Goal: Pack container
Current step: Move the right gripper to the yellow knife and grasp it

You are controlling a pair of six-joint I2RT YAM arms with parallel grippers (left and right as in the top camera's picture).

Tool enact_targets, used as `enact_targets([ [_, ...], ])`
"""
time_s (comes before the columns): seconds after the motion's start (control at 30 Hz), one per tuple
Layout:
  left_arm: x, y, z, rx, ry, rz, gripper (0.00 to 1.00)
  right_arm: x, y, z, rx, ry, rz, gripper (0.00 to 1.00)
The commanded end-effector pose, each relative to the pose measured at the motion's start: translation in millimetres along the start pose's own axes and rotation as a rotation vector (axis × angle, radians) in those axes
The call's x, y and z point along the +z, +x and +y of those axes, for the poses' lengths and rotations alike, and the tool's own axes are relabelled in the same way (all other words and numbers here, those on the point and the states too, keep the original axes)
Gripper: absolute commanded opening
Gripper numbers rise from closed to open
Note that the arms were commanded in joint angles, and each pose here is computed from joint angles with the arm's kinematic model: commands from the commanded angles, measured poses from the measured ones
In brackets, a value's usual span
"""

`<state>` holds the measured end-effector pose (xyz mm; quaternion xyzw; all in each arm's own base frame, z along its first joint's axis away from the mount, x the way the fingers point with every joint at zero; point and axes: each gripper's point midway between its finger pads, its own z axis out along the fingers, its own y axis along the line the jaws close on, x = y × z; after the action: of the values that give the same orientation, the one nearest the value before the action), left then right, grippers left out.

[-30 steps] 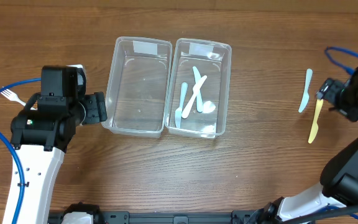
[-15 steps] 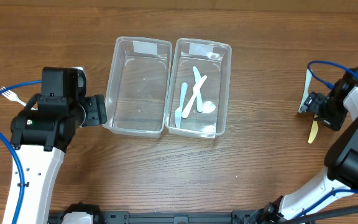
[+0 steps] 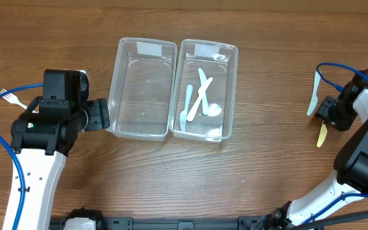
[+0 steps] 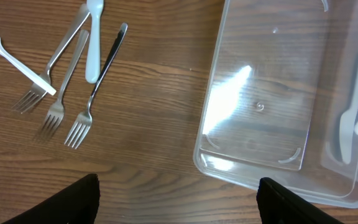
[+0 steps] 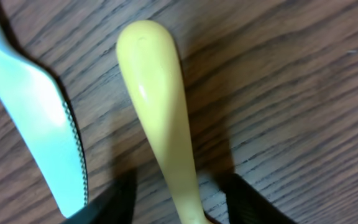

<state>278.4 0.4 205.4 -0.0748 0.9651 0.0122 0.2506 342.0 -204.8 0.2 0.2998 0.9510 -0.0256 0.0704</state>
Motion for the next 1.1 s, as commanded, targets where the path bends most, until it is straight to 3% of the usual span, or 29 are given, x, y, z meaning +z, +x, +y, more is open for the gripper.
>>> enact_targets([
  [0.0, -5.8, -2.9, -0.9, -0.001, 0.009, -0.006, 0.8, 10.8, 6.3, 2.5, 0.03, -0.015, 0.031, 0.41],
  [0.3, -5.8, -1.9, -0.7, -0.001, 0.008, -0.002, 0.81, 10.8, 6.4, 2.6, 0.03, -0.015, 0.031, 0.2],
  [1.07, -5.8, -1.1, -0.4, 0.001, 0.007, 0.001, 0.8, -5.4, -4.8, 14.6, 0.064, -0.068, 0.002, 0.07],
])
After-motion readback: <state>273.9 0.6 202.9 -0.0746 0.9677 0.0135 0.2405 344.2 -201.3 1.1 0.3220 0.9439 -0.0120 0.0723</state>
